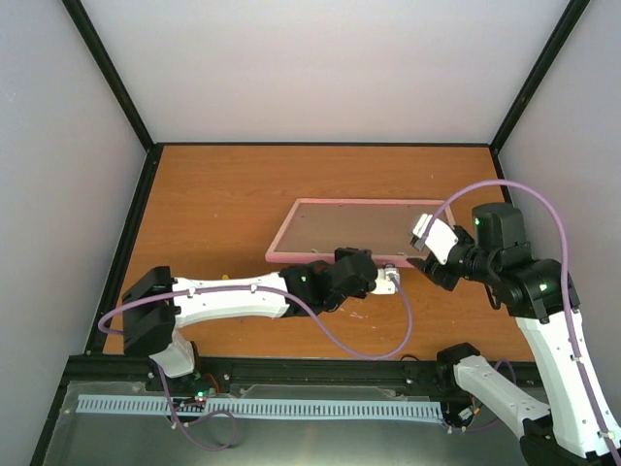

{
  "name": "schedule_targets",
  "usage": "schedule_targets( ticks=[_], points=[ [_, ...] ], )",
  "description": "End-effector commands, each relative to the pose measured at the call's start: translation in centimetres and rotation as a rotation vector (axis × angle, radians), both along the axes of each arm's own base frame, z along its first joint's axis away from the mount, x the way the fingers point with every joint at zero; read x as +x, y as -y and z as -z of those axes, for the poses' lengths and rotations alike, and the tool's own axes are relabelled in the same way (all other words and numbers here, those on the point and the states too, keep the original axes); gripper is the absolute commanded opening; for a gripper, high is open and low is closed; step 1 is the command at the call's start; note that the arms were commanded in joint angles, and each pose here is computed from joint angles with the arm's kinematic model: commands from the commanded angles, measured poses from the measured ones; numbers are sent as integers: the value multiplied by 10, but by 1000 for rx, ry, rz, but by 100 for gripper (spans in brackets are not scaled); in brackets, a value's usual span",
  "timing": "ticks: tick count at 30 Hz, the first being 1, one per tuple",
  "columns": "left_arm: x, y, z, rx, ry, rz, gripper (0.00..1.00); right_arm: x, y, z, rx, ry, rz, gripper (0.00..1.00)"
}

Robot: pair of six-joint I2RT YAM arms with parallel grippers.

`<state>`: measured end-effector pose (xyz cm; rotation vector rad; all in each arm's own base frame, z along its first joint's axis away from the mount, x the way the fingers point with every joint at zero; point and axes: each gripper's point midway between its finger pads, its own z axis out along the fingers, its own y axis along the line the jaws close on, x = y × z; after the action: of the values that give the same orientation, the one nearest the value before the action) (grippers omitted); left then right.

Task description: Take the photo out of the frame

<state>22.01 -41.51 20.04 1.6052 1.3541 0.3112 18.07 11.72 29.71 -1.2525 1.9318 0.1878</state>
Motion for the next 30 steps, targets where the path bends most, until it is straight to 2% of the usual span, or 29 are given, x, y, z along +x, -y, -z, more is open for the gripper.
schedule_targets(
  ticks=[1, 5, 10, 17, 19, 22, 26, 30],
  points=[
    [-1, 1, -34, -156, -117, -52, 5, 20, 13, -39, 40, 111, 152, 55],
    [7, 3, -47, -179, -151, -88, 4, 30, 28, -65, 43, 196, 256, 56],
    [22, 11, -74, -242, -231, -161, 4, 36, 37, -79, 45, 236, 319, 57],
    [44, 11, -120, -326, -185, -232, 2, 46, 55, -105, 38, 330, 423, 59],
    [53, 9, -131, -361, -208, -260, 2, 48, 58, -108, 38, 341, 441, 59],
    [67, 4, -150, -430, -291, -303, 3, 52, 65, -114, 39, 361, 486, 59],
    [83, -7, -185, -569, -337, -339, 2, 60, 83, -132, 25, 428, 593, 60],
    [94, -15, -221, -699, -360, -343, 1, 63, 81, -137, 34, 428, 584, 61]
  ],
)
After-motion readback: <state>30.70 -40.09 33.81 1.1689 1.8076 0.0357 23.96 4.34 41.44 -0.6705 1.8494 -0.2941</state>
